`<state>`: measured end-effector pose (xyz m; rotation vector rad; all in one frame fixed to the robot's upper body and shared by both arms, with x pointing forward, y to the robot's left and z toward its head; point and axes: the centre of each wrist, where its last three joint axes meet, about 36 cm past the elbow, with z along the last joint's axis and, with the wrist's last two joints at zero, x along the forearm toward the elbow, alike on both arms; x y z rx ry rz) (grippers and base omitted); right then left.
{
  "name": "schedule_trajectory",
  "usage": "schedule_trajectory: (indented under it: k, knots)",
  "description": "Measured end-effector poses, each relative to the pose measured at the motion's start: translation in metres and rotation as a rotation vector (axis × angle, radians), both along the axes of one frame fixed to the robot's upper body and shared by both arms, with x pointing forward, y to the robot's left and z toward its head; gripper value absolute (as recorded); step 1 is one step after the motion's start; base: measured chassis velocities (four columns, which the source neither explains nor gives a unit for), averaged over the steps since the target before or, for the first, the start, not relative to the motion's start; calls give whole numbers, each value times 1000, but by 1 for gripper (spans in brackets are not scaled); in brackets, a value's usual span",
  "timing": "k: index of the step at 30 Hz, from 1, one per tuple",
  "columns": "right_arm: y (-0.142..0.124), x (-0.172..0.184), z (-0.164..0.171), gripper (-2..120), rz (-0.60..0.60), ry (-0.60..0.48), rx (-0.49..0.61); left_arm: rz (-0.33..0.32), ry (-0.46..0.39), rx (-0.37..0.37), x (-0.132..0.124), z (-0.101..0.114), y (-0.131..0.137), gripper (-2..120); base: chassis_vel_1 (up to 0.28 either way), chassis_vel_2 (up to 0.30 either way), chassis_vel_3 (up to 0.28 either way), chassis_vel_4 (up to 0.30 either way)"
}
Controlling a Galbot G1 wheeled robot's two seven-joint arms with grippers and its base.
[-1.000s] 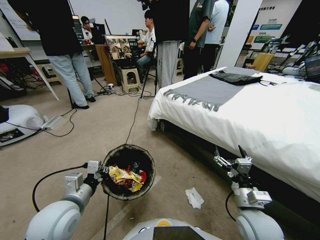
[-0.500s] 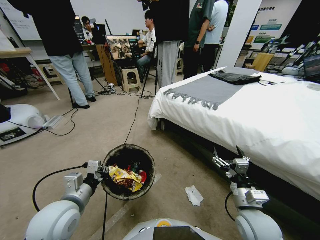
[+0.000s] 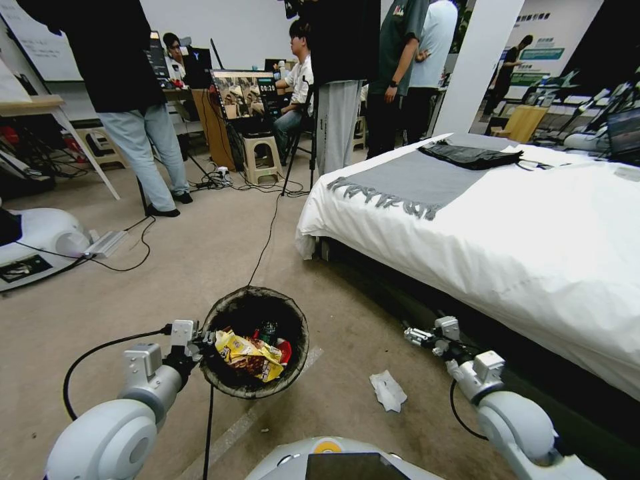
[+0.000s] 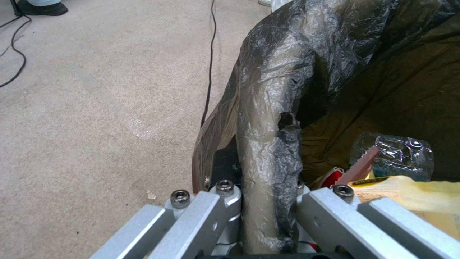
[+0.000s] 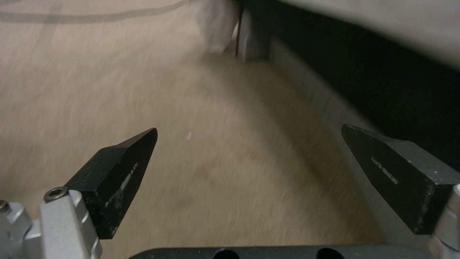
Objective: Pick up the trash bin, then pick up the garbage from the floor and place it into the trash bin.
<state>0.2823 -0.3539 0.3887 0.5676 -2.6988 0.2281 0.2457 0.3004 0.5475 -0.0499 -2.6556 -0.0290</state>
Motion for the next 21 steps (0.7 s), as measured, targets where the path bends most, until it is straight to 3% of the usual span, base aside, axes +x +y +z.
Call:
schedule_trajectory:
  k: [14, 21]
  knots:
    - [2, 4, -59, 100, 108, 132, -34, -14, -2, -12, 2, 0, -2, 2, 0, 0, 0, 0]
    - [-10, 16, -82, 100, 232, 200, -60, -15, -7, -14, 3, 2, -1, 2, 0, 0, 0, 0]
